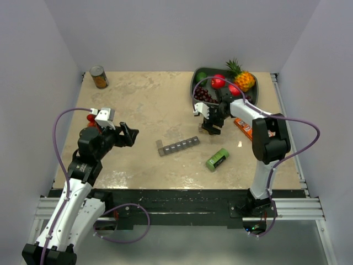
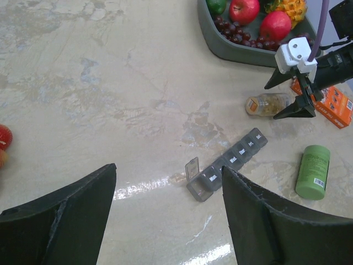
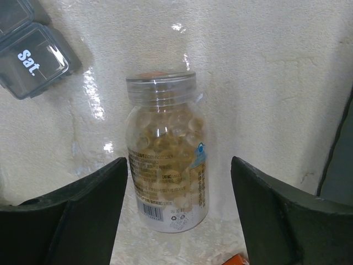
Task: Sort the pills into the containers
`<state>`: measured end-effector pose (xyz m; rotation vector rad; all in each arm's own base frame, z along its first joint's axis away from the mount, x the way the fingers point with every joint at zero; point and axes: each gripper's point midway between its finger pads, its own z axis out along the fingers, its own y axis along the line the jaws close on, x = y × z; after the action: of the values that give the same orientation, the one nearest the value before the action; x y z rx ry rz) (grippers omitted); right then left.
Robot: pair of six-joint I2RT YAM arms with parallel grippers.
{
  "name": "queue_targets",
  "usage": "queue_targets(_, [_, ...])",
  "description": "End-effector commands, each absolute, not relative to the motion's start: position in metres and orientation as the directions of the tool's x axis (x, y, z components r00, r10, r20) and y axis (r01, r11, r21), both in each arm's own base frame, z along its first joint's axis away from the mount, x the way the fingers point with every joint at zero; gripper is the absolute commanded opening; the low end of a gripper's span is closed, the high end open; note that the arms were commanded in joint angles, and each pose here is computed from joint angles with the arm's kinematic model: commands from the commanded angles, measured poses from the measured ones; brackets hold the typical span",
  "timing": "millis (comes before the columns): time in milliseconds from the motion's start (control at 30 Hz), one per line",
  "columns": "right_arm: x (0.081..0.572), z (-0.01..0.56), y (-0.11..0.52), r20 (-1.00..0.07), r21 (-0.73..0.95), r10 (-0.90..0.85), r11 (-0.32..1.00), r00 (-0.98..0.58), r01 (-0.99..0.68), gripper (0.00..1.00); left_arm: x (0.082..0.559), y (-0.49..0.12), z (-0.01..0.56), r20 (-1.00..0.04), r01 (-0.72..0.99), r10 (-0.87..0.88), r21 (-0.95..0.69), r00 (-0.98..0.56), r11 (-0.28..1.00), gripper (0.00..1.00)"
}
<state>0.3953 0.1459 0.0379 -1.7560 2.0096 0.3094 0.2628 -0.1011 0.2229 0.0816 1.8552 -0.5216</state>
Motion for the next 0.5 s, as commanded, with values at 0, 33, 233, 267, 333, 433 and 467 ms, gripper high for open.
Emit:
queue_targets(0, [0.390,0.031,0.154,-0.498,-0.089,-0.864,0.135,-0.074,-0.987,0.76,0.267,-0.101,0.234,-0.937,0.334,-0.185,-0.283,-0.295,0.899,0.81])
queue_targets(33, [0.389,0.030,0.155,-0.497,-0.086,-0.865,0.133,-0.074,-0.987,0.75,0.268,-0.101,0.234,-0.937,0.333,-0.185,-0.283,-0.296,0.900,0.81])
queue_targets(233, [0.387,0.022,0.154,-0.486,-0.066,-0.869,0.142,-0.093,-0.988,0.66,0.267,-0.101,0.233,-0.936,0.335,-0.185,-0.284,-0.298,0.898,0.81])
queue_targets(267, [0.386,0.022,0.154,-0.486,-0.064,-0.869,0.146,-0.097,-0.987,0.65,0.268,-0.101,0.234,-0.937,0.335,-0.185,-0.284,-0.297,0.898,0.81])
queue_targets(333, [0.385,0.021,0.153,-0.486,-0.062,-0.868,0.149,-0.101,-0.987,0.60,0.268,-0.101,0.233,-0.936,0.335,-0.185,-0.284,-0.299,0.898,0.81])
queue_targets(433, [0.383,0.020,0.154,-0.486,-0.057,-0.868,0.154,-0.108,-0.986,0.51,0.268,-0.102,0.233,-0.936,0.336,-0.184,-0.285,-0.300,0.898,0.81])
queue_targets(467, [0.383,0.019,0.153,-0.486,-0.052,-0.866,0.164,-0.118,-0.985,0.47,0.268,-0.102,0.233,-0.936,0.336,-0.185,-0.284,-0.299,0.898,0.81])
